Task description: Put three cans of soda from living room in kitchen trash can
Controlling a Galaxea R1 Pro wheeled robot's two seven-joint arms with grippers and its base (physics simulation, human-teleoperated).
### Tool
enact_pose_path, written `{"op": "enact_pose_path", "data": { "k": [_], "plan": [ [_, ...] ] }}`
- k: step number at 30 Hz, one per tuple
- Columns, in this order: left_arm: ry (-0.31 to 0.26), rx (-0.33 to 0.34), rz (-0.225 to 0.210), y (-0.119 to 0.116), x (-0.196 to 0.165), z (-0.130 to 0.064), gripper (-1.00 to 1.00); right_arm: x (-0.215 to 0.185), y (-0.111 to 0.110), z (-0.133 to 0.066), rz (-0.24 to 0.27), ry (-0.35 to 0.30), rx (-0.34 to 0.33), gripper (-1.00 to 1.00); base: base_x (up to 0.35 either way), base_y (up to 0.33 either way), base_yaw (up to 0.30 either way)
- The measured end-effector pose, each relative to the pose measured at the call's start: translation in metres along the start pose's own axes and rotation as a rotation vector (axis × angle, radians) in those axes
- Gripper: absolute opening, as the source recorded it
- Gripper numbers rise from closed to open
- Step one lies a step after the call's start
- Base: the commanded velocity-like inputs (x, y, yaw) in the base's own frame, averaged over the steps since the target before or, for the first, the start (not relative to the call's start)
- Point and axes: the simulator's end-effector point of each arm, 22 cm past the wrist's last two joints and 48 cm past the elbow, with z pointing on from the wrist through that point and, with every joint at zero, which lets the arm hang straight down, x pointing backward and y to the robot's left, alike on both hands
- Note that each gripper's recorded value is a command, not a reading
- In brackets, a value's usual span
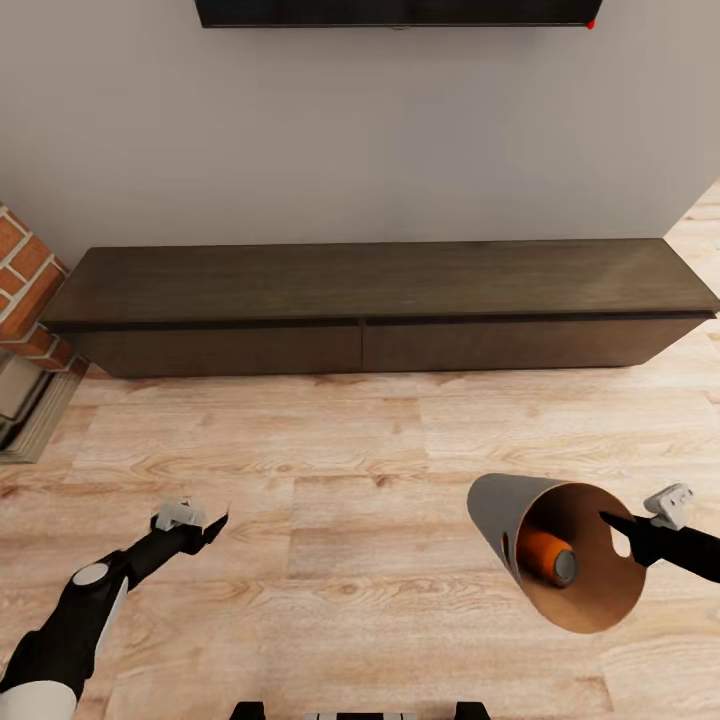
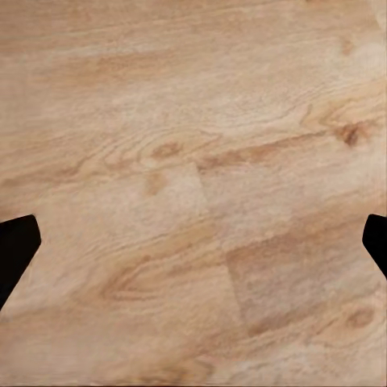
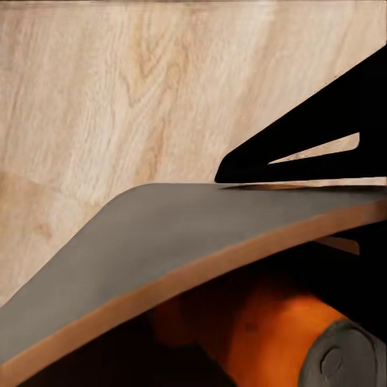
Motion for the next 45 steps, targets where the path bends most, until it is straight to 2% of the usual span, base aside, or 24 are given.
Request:
{"op": "enact_pose_path", "data": {
  "k": [2,4,5,6,7,8,9,13,16,23,37,45],
  "plan": [
    [-0.011,-0.025,0.005,-0.001,0.016,-0.001,1.0,0.004,0.001,0.0,0.024,-0.018,0.008,-1.0,0.0,0.0,0.0],
    [-0.012,-0.044,0.013,-0.005,0.042,-0.01,1.0,0.012,-0.004,-0.001,0.017,-0.082,0.045,-1.0,0.0,0.0,0.0],
    [-0.005,-0.045,0.011,-0.007,0.05,-0.014,1.0,0.016,-0.007,-0.001,0.027,-0.093,0.066,-1.0,0.0,0.0,0.0],
    [0.01,-0.036,-0.004,-0.022,0.069,-0.018,1.0,0.03,-0.009,0.01,0.094,-0.119,0.146,-1.0,0.0,0.0,0.0],
    [0.012,-0.034,-0.012,-0.027,0.072,-0.018,1.0,0.039,-0.018,0.013,0.118,-0.109,0.203,-1.0,0.0,0.0,0.0],
    [0.012,-0.034,-0.015,-0.029,0.072,-0.018,1.0,0.04,-0.023,0.01,0.108,-0.1,0.229,-1.0,0.0,0.0,0.006],
    [0.012,-0.04,-0.02,-0.03,0.074,-0.018,1.0,0.041,-0.024,0.012,0.126,-0.11,0.241,-1.0,0.0,0.0,0.026],
    [0.014,-0.066,-0.028,-0.027,0.076,-0.017,1.0,0.062,-0.018,0.021,0.166,-0.077,0.244,-1.0,-0.016,0.002,0.137],
    [0.013,-0.082,-0.031,-0.025,0.076,-0.017,1.0,0.07,-0.015,0.026,0.199,-0.077,0.24,-1.0,-0.141,0.062,0.211],
    [0.011,-0.089,-0.032,-0.023,0.075,-0.017,1.0,0.074,-0.013,0.029,0.196,-0.076,0.236,-1.0,-0.241,0.153,0.17],
    [0.014,-0.089,-0.034,-0.024,0.077,-0.017,1.0,0.079,-0.009,0.033,0.205,-0.072,0.227,-1.0,-0.267,0.185,0.016],
    [0.021,-0.089,-0.038,-0.024,0.08,-0.017,1.0,0.087,-0.005,0.036,0.219,-0.061,0.217,-1.0,-0.046,0.035,0.0]
  ]
}}
